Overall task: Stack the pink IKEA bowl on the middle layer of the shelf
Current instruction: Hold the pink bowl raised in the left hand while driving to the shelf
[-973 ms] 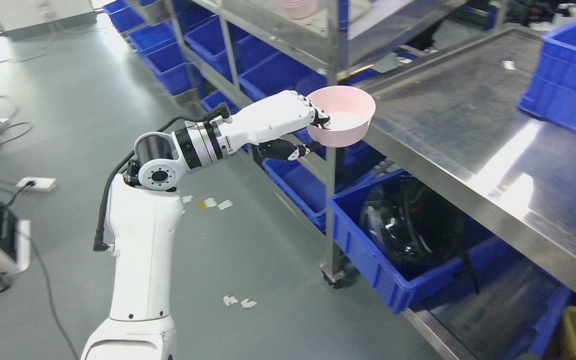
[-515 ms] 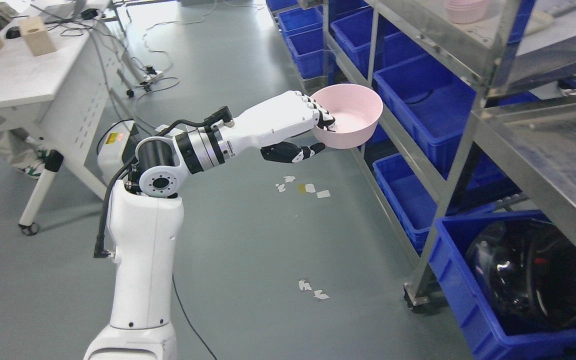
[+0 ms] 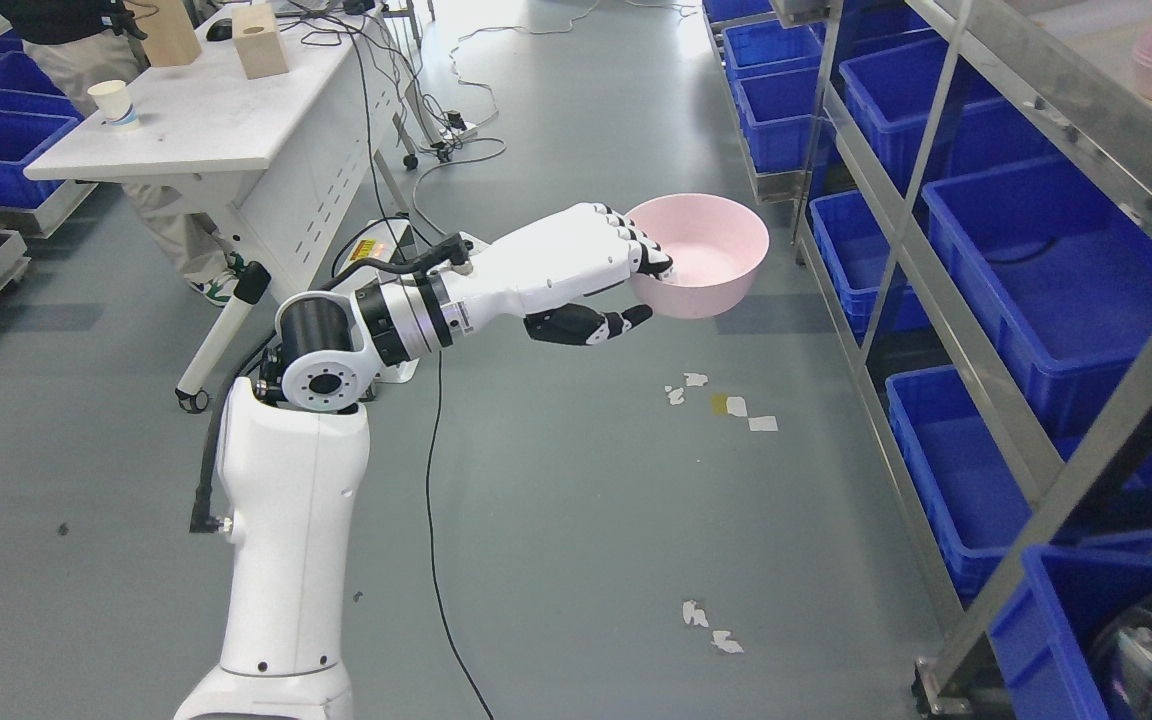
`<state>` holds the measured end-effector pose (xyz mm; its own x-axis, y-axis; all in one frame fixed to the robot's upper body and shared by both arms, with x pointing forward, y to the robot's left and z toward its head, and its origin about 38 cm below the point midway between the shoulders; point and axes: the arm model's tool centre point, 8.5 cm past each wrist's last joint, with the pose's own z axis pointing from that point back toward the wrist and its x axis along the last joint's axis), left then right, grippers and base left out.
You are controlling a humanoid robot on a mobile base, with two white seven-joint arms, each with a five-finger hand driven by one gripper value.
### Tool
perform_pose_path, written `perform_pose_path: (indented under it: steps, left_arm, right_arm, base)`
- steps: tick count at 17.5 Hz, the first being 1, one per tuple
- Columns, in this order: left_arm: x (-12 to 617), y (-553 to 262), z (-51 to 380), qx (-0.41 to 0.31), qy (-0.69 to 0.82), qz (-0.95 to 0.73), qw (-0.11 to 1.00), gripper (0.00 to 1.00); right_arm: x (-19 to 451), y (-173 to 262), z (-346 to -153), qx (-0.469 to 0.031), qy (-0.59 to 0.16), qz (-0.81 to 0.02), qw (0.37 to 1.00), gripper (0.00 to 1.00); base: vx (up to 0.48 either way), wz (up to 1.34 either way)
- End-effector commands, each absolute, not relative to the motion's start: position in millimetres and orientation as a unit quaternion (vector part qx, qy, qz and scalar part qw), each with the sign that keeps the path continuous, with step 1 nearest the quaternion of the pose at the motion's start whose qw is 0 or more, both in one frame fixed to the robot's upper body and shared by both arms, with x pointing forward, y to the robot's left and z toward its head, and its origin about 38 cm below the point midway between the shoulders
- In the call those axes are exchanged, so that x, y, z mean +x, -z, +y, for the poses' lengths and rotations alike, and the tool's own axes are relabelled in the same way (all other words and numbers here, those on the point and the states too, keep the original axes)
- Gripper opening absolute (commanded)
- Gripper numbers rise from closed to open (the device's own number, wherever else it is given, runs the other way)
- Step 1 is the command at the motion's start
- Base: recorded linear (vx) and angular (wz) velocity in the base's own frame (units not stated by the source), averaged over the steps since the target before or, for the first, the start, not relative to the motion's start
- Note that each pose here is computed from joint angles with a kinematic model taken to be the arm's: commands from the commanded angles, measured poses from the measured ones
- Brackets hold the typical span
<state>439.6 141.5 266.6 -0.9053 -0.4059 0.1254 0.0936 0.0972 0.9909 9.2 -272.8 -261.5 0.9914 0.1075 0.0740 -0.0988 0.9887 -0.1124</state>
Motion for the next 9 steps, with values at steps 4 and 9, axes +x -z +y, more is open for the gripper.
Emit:
perform_pose_path:
  steps: [4, 9]
  left_arm:
    - [438.8, -268.2, 156.0, 0.124, 0.66, -0.715, 0.196, 0.01]
    - [438.5, -267.3, 153.2, 0.121, 0.662, -0.714, 0.194, 0.01]
  right_arm:
    - [1.3, 260.7, -283.9, -0.063, -0.052, -0.037, 0.996, 1.0]
    - [1.3, 260.7, -283.9, -0.063, -0.052, -0.037, 0.996, 1.0]
  base:
    - [0.251, 0.24]
    - [0.269, 0.07]
